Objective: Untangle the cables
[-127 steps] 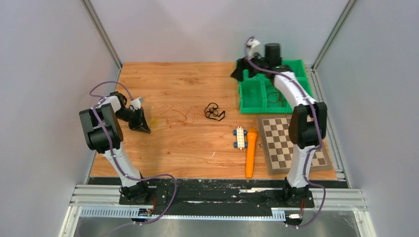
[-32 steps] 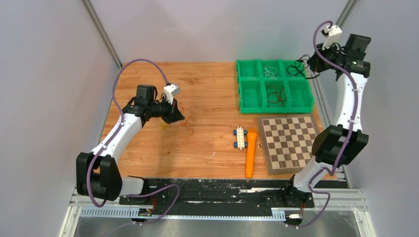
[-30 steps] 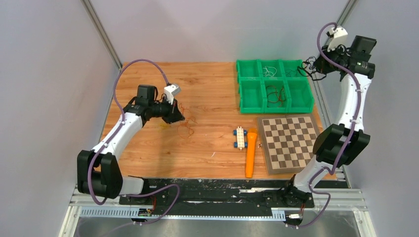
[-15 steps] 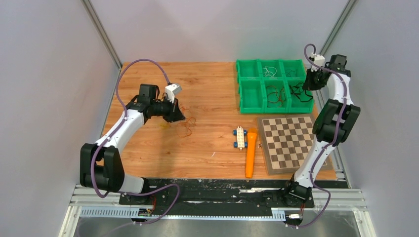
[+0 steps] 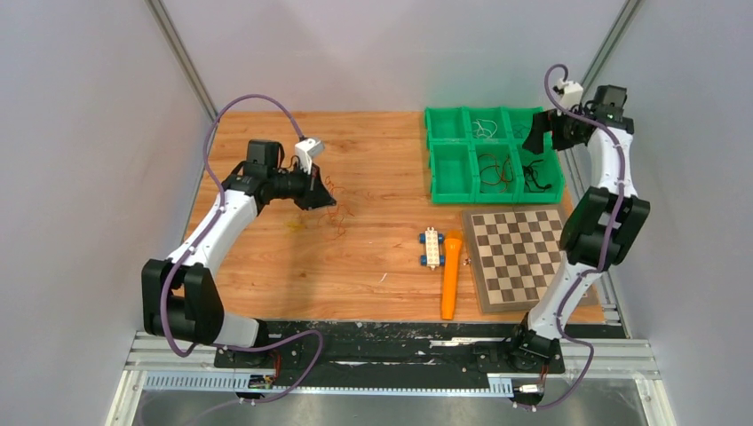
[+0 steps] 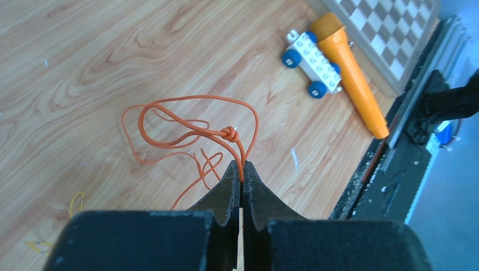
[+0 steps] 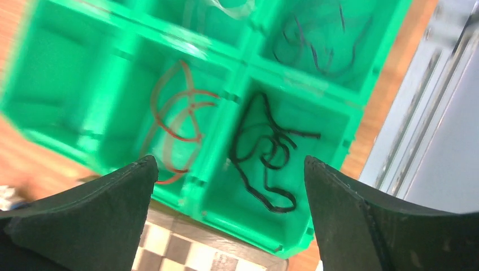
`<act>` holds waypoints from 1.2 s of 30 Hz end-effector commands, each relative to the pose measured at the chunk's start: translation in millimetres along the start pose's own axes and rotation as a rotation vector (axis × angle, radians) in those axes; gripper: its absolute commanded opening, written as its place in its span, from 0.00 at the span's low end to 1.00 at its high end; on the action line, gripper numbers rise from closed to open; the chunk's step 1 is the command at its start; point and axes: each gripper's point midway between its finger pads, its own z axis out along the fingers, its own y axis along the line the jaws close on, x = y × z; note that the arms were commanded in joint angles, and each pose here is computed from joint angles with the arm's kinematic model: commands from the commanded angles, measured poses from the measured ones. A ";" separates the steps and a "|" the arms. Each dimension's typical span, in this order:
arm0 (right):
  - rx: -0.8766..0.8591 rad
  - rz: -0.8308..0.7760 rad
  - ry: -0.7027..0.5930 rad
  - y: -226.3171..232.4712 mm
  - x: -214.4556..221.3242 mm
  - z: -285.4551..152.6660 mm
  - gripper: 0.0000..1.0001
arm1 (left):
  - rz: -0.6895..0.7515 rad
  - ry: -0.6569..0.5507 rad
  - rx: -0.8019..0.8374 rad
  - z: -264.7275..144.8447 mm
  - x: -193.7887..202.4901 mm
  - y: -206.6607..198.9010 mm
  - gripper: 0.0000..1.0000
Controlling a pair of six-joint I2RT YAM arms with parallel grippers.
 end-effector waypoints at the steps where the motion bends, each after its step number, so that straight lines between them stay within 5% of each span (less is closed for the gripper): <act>1: -0.219 -0.182 -0.285 102.9 -95.5 -81.5 1.00 | 0.036 -0.105 0.105 -20.7 -50.4 -37.2 0.00; 14: -0.927 -0.479 -0.391 450.2 -103.5 -130.5 1.00 | -0.024 -0.261 0.371 -64.5 -129.1 -113.1 0.00; 24: -0.952 -0.572 -0.485 547.3 -80.5 -93.2 0.98 | -0.023 -0.287 0.499 -69.0 -142.3 -140.3 0.00; 26: -0.947 -0.563 -0.471 549.9 -80.5 -81.5 0.81 | -0.042 -0.282 0.505 -69.3 -141.3 -141.0 0.00; 29: -0.920 -0.556 -0.451 544.7 -75.2 -72.1 0.36 | -0.048 -0.296 0.495 -72.2 -145.2 -138.3 0.00; 31: -0.911 -0.558 -0.436 538.2 -66.3 -71.5 0.15 | -0.049 -0.328 0.467 -79.0 -152.2 -129.7 0.00; 33: -0.891 -0.557 -0.400 528.0 -49.3 -66.0 0.03 | -0.057 -0.377 0.408 -92.0 -161.9 -111.0 0.00; 36: -0.853 -0.564 -0.347 511.0 -23.8 -57.8 0.00 | -0.040 -0.445 0.337 -112.7 -179.0 -95.2 0.00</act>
